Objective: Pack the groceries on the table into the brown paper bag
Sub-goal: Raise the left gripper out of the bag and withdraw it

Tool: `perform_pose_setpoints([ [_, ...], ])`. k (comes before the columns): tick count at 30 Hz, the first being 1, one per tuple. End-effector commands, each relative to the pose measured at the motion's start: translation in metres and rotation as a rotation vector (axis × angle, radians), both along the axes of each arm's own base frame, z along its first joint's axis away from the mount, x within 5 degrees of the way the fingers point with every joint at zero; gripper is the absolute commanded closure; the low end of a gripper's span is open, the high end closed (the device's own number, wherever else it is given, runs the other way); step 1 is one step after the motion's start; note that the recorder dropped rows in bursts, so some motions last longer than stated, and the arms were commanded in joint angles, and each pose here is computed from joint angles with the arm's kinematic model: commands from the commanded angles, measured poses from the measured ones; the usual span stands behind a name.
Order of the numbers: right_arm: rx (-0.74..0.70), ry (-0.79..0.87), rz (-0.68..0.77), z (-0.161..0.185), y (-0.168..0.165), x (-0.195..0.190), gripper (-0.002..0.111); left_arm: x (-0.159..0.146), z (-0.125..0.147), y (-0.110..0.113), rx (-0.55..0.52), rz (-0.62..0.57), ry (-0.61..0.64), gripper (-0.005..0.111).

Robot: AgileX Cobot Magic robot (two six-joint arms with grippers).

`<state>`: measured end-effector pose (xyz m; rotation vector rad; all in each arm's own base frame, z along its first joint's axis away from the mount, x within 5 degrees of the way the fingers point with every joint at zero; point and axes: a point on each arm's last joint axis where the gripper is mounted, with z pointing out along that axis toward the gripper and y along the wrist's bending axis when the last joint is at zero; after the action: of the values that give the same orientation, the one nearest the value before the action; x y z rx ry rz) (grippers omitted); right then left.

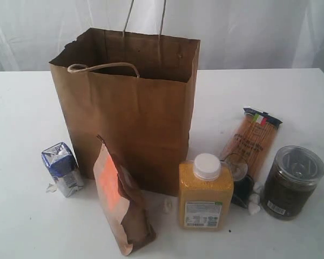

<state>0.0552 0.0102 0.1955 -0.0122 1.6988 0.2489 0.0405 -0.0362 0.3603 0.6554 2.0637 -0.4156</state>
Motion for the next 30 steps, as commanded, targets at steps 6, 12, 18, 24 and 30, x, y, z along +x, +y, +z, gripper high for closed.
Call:
perform_pose_setpoints([
  [6, 0.341, -0.237, -0.037, 0.025, -0.004, 0.000, 0.108, -0.031, -0.064, 0.022, -0.195, 0.129, -0.037, 0.106],
  [12, 0.396, -0.254, -0.047, 0.027, -0.006, 0.000, 0.108, -0.035, -0.084, 0.033, -0.264, 0.240, -0.059, 0.106],
  [18, 0.401, -0.270, -0.051, 0.028, -0.006, -0.001, 0.108, -0.033, -0.074, 0.036, -0.311, 0.273, -0.133, 0.106],
  [24, 0.508, -0.360, -0.068, 0.037, -0.010, -0.003, 0.108, -0.033, -0.074, 0.035, -0.314, 0.270, -0.142, 0.106],
  [30, 0.521, -0.172, -0.009, 0.035, -0.002, -0.003, 0.108, -0.031, -0.078, 0.035, -0.303, 0.272, -0.127, 0.106],
])
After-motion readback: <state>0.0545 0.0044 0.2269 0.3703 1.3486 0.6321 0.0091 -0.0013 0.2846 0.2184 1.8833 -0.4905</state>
